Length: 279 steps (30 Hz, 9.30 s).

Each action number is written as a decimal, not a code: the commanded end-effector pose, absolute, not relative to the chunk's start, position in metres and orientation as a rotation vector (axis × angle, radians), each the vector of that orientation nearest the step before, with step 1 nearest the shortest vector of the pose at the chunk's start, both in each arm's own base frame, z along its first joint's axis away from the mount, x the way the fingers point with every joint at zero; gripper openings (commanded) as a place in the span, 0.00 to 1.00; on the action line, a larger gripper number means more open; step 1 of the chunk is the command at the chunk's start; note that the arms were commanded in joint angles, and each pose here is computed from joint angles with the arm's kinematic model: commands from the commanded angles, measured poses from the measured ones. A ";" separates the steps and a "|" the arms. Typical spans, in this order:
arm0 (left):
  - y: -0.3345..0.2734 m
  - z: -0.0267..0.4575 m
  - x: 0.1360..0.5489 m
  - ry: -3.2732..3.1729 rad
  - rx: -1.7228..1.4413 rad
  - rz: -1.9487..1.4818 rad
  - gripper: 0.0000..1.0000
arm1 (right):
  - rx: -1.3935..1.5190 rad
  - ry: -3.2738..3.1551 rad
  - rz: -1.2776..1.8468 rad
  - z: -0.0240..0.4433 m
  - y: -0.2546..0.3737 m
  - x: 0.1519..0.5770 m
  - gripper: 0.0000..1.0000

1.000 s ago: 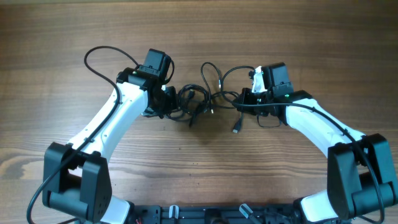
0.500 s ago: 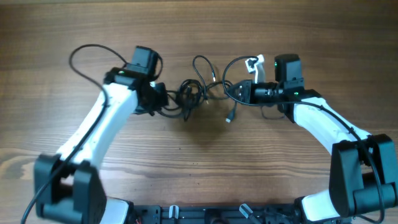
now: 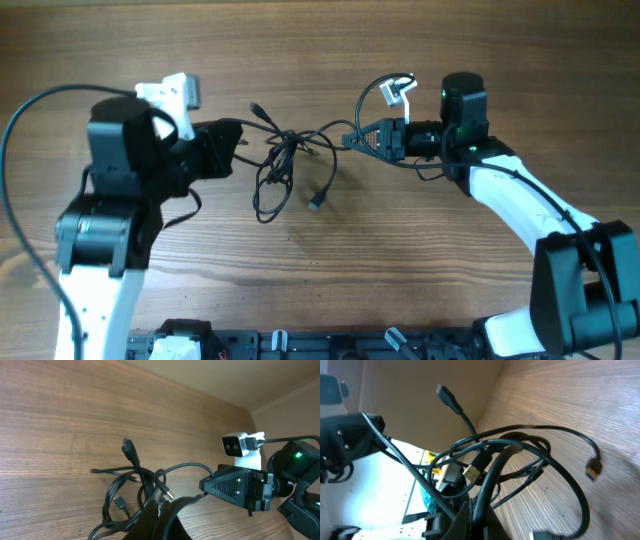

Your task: Untangle cables

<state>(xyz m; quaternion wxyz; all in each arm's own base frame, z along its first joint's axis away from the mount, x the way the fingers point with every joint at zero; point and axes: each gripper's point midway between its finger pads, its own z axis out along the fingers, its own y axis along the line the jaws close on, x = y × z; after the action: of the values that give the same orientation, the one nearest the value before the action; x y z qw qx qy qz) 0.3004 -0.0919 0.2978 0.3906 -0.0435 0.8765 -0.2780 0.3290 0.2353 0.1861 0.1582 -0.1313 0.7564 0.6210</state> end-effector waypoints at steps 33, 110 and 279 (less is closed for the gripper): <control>-0.040 0.148 0.318 2.777 -0.475 -0.383 0.11 | 0.112 2.537 1.254 0.091 0.181 0.353 0.06; -0.155 0.021 0.315 2.833 0.185 -0.519 0.36 | -0.716 2.459 1.403 0.094 0.259 0.265 0.04; -0.301 0.083 0.342 2.600 0.409 -0.502 0.73 | 0.645 2.621 0.728 0.087 0.034 0.352 0.92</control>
<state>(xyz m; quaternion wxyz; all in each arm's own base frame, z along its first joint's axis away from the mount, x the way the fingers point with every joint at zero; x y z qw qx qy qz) 0.3481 -0.2767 0.1178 0.2349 0.0982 0.9422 -0.2177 0.3639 0.0392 0.1007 0.1860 0.2449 0.9115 0.2732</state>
